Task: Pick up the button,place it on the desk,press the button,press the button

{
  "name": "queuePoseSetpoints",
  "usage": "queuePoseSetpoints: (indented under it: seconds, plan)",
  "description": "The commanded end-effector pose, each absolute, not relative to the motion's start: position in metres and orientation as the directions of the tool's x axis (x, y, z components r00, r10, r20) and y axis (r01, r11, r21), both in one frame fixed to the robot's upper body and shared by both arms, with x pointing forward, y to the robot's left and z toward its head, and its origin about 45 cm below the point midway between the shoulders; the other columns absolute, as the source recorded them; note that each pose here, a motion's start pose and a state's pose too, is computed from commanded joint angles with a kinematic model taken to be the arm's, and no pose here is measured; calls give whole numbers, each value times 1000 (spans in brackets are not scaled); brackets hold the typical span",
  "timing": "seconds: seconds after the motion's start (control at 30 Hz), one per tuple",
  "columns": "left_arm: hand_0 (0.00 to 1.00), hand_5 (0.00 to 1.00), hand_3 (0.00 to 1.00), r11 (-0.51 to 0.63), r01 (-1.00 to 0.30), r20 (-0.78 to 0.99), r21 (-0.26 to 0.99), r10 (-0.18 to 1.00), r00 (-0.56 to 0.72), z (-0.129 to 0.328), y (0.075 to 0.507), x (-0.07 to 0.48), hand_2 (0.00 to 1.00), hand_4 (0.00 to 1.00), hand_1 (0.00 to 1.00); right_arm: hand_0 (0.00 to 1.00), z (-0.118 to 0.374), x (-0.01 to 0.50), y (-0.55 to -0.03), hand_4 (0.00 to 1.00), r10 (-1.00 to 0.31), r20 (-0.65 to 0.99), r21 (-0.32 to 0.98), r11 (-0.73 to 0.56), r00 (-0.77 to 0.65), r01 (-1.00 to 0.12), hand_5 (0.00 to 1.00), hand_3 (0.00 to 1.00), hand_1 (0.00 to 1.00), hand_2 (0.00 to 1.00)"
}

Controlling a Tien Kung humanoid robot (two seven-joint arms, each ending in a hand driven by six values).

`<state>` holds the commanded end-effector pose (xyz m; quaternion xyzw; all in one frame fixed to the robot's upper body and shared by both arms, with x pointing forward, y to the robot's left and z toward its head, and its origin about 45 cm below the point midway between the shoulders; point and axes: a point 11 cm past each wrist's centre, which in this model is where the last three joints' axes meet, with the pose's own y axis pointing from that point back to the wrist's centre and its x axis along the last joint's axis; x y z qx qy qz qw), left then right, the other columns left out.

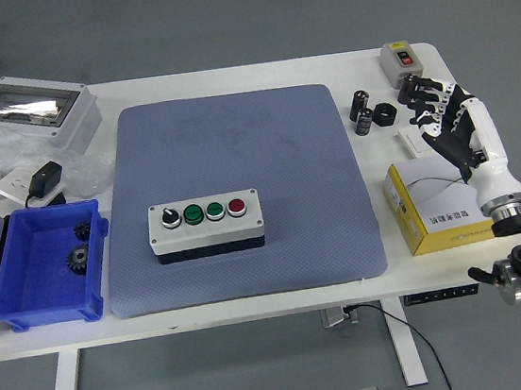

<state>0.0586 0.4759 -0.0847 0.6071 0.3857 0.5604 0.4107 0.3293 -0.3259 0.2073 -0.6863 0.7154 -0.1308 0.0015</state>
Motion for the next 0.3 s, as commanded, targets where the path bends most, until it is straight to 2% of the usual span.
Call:
queuePoseSetpoints:
  seconds: [0.17,0.2,0.3]
  plan:
    - [661,152,587,-364,19,362,931,930,71,-86,475,52,514,523,602,660,207,328,-328,547,-983,169,-195,34,-68,-980,251,719,694,709]
    - [661,152,587,-362,18,360,932,930,70,-87,474,51,514,523,602,702,207,327,-328,562,-984,167,-196,34,-67,-980,255,719,701,718]
    - [661,152,587,-356,10,355,934,933,65,-89,471,50,514,523,602,702,214,331,-326,562,-983,171,-215,22,-60,-976,255,719,701,718]
